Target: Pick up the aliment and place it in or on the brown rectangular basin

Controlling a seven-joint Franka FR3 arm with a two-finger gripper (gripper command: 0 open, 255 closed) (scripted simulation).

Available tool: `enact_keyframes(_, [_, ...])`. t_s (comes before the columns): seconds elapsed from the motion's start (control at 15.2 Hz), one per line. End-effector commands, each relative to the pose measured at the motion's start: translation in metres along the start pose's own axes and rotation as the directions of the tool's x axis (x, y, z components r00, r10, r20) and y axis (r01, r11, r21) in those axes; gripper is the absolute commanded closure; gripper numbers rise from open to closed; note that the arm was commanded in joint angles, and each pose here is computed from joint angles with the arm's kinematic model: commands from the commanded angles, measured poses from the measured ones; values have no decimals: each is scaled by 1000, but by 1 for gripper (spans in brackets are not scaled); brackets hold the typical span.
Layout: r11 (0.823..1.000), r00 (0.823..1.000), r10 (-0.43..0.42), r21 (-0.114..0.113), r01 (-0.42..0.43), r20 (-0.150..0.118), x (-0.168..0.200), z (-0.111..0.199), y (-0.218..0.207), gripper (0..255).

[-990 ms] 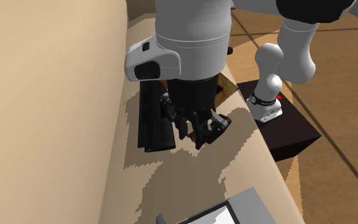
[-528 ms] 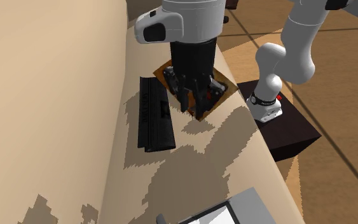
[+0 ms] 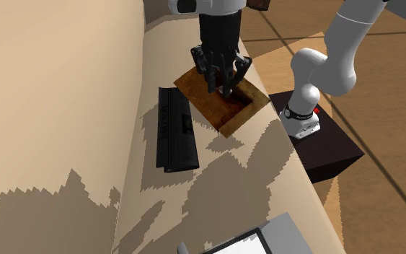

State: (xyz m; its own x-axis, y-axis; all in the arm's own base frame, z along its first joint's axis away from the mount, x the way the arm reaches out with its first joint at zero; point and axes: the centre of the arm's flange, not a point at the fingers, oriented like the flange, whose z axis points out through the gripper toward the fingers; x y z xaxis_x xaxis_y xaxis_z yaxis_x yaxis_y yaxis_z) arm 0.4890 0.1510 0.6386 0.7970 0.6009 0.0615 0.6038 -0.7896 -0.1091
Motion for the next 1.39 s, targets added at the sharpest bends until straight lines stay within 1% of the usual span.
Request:
enact_keyframes(0.0, [1000,1000,-1,0,1,0,-20,-4,16,255])
enact_keyframes(0.73, [1000,1000,-1,0,1,0,-138,-24,98,255])
enact_keyframes(0.79, [1000,1000,-1,0,1,0,-139,-24,99,255])
enact_keyframes(1.32, [1000,1000,-1,0,1,0,-142,18,103,255])
